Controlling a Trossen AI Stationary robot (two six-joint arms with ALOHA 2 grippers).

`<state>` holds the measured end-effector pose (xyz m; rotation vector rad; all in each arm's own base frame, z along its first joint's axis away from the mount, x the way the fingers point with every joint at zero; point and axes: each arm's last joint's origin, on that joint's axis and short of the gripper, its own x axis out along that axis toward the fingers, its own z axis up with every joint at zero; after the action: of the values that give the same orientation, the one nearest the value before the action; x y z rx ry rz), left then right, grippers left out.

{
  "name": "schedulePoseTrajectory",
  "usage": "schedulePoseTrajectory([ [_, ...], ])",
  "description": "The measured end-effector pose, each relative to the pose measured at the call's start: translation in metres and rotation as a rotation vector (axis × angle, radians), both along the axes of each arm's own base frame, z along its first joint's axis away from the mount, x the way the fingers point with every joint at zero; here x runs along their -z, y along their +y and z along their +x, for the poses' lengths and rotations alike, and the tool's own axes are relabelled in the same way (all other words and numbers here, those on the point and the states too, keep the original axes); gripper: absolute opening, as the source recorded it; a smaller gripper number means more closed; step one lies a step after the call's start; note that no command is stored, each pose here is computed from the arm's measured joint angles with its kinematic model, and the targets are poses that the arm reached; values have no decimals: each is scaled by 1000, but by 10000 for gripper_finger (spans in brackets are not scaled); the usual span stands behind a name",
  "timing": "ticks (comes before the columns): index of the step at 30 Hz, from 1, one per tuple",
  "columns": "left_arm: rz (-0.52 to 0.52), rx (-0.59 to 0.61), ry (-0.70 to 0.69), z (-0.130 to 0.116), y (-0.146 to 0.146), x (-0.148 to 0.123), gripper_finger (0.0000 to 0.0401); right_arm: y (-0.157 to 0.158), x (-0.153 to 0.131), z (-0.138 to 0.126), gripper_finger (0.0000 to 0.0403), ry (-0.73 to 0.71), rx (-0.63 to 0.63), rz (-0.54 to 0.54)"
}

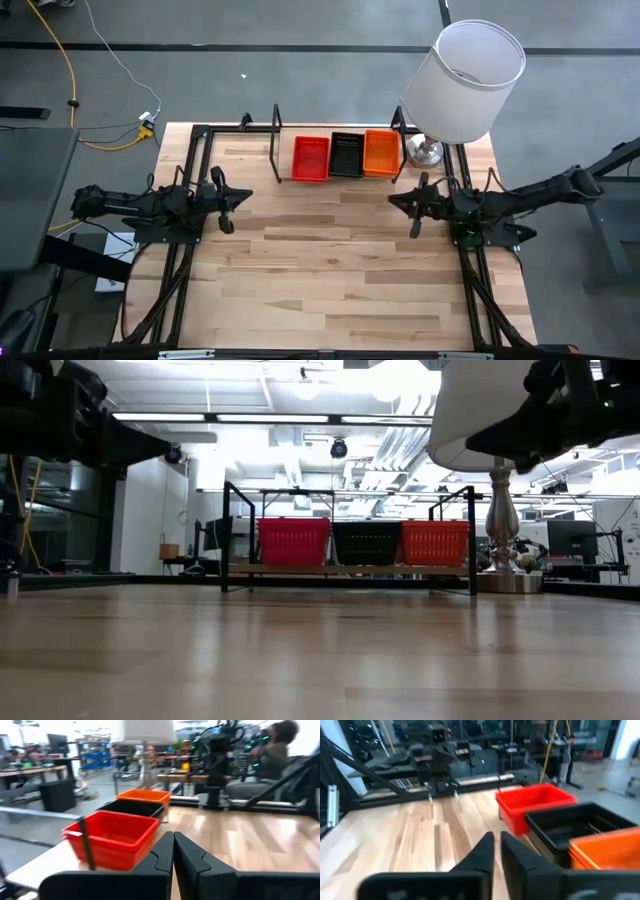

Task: Stack baskets on shelf by color
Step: Return to Home Position

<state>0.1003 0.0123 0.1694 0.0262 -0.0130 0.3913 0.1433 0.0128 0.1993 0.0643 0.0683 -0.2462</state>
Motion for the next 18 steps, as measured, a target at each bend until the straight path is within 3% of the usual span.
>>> schedulePoseTrajectory([
  [5,-1,-47,2,-1,1,0,0,-9,-2,-20,15,-26,-14,67],
  [10,-1,-50,2,-1,1,0,0,-16,7,-28,4,-114,-112,47],
  [18,-1,-50,1,-1,1,0,1,-31,21,-30,0,-135,-119,33],
])
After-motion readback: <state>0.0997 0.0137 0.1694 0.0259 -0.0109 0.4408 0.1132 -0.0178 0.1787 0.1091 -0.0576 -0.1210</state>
